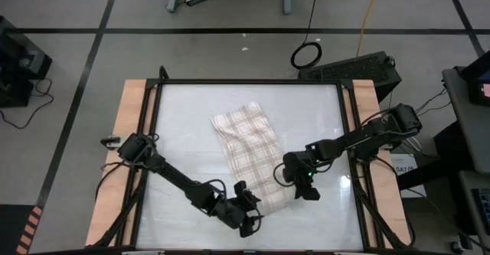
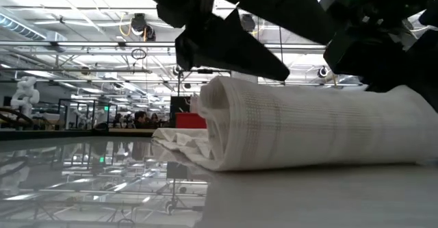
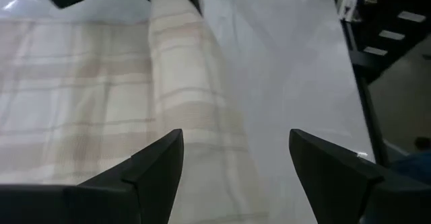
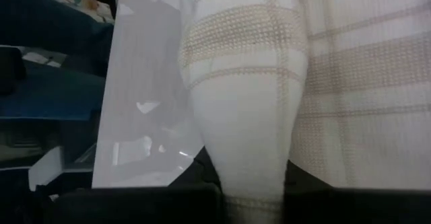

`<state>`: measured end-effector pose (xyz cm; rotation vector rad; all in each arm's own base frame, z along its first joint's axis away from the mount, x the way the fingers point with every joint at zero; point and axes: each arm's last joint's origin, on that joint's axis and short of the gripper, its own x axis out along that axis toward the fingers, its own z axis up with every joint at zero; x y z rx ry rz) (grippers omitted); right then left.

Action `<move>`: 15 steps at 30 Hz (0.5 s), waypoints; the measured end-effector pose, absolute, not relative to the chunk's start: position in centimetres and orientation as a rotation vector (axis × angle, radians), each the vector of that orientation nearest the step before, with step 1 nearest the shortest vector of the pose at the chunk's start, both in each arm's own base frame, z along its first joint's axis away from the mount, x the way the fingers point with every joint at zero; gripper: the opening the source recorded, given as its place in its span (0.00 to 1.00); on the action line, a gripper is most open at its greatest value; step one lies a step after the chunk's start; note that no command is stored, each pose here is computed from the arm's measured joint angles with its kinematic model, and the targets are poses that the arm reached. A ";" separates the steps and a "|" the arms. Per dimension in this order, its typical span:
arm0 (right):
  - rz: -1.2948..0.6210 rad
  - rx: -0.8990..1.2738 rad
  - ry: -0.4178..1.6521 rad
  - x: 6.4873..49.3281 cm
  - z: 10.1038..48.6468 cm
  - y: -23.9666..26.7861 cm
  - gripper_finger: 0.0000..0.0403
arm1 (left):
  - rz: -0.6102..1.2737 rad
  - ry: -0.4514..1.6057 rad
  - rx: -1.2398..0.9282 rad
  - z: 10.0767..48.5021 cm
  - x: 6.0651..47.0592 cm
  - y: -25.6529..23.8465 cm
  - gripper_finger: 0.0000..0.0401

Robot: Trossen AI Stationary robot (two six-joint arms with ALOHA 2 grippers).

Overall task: Roll towel
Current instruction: Roll the white-brown patterned towel

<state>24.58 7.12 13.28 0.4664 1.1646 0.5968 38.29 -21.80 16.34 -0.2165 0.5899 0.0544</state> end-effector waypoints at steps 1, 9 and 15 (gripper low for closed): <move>0.602 0.474 1.163 24.6 13.3 7.0 0.06 | 0.043 0.595 -0.217 16.3 38.4 -21.7 0.68; 0.617 0.534 1.160 24.8 13.4 6.1 0.06 | 0.099 0.575 -0.206 15.9 38.7 -21.3 0.68; 0.607 0.540 1.152 24.9 13.4 5.8 0.06 | 0.043 0.650 -0.222 14.1 39.1 -21.2 0.68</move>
